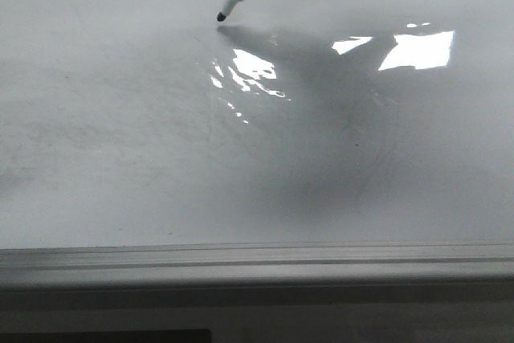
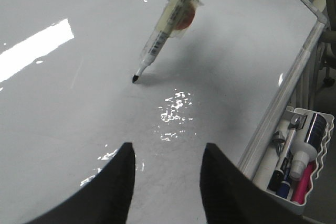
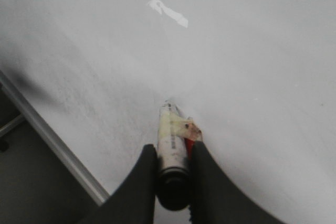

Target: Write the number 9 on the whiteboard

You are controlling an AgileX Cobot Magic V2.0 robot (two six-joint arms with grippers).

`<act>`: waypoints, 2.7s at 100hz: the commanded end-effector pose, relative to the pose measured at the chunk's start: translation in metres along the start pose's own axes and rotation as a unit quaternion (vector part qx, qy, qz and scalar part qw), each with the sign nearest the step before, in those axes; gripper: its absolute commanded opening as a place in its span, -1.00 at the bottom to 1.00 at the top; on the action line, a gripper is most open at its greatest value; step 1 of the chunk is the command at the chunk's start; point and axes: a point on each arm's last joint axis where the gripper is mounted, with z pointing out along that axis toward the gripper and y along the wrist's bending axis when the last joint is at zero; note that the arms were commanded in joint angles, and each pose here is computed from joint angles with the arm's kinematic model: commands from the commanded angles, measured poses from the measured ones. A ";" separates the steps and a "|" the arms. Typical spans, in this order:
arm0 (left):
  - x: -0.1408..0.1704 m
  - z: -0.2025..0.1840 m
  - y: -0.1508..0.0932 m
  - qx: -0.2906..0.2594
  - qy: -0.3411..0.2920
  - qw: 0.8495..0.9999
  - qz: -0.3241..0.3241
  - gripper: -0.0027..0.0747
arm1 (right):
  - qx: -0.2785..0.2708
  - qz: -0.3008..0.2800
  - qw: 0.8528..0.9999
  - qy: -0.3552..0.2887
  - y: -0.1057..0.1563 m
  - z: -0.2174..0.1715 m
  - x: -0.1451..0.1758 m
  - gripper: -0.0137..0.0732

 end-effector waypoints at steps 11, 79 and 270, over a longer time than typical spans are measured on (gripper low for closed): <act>-0.020 -0.002 0.001 0.003 -0.068 0.998 -0.010 -0.22 | -0.016 -0.011 0.999 -0.035 0.008 0.019 -0.015 -0.83; -0.020 -0.002 0.001 0.003 -0.068 0.998 -0.011 -0.22 | 0.023 -0.002 1.000 0.012 -0.005 -0.017 -0.023 -0.83; -0.001 0.059 -0.020 0.090 -0.034 0.993 0.070 -0.89 | -0.144 0.017 0.988 0.053 0.061 -0.003 0.002 -0.83</act>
